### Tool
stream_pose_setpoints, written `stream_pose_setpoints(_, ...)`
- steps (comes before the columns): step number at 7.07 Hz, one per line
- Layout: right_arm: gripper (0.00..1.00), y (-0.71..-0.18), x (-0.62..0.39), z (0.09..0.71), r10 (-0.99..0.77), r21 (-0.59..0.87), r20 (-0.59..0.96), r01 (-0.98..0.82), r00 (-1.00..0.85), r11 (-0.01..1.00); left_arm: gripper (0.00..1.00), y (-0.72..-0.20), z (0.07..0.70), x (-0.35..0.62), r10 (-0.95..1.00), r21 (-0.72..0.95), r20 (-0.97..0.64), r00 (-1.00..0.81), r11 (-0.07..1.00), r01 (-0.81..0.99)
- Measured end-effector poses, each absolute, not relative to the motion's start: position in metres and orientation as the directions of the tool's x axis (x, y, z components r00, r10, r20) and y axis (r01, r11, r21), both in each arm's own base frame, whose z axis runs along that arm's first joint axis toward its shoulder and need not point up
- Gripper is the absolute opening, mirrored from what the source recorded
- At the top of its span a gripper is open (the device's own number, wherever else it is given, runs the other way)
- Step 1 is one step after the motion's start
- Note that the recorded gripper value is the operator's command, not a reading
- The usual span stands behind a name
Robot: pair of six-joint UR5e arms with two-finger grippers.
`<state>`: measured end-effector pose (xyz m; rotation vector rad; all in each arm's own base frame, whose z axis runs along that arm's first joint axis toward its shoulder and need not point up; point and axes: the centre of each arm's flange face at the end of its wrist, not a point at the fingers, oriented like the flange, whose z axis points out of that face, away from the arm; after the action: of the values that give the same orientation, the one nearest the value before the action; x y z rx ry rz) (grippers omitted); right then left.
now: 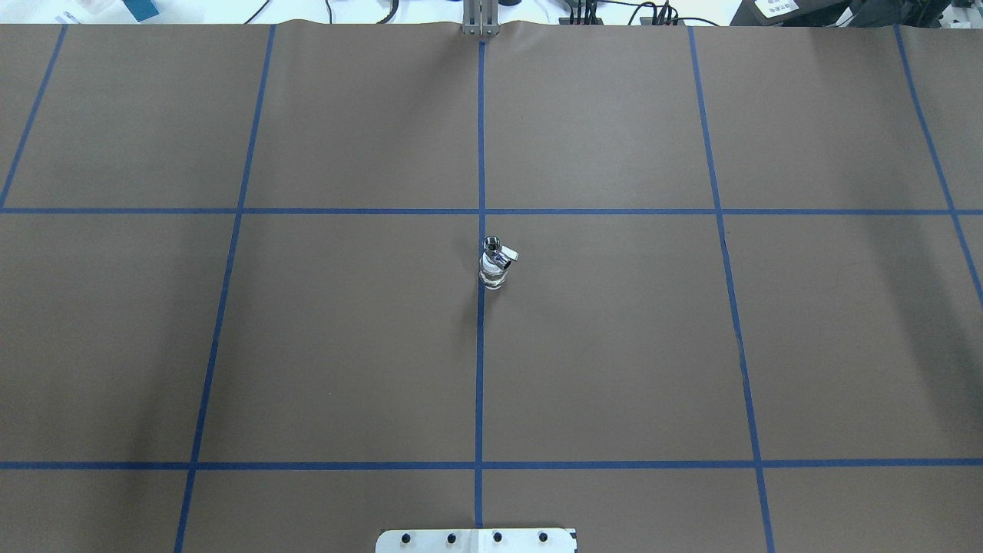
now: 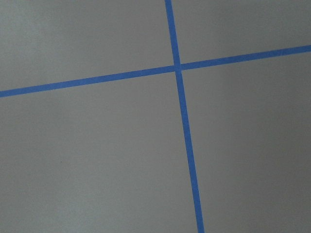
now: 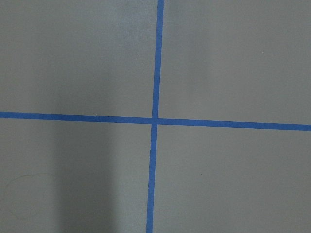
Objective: Assemble PPR valve and pipe with both arms
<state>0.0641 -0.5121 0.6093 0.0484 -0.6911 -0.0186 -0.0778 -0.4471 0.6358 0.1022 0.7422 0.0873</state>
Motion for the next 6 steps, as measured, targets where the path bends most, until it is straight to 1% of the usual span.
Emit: stream_pose_setpoints(6,1.00,-0.502,0.062,0.624,-0.022,0.030,0.636,0.004,0.771,1.000,1.00,-0.438,0.643,-0.082,0.098,0.108,-0.670,0.736,0.994,-0.034)
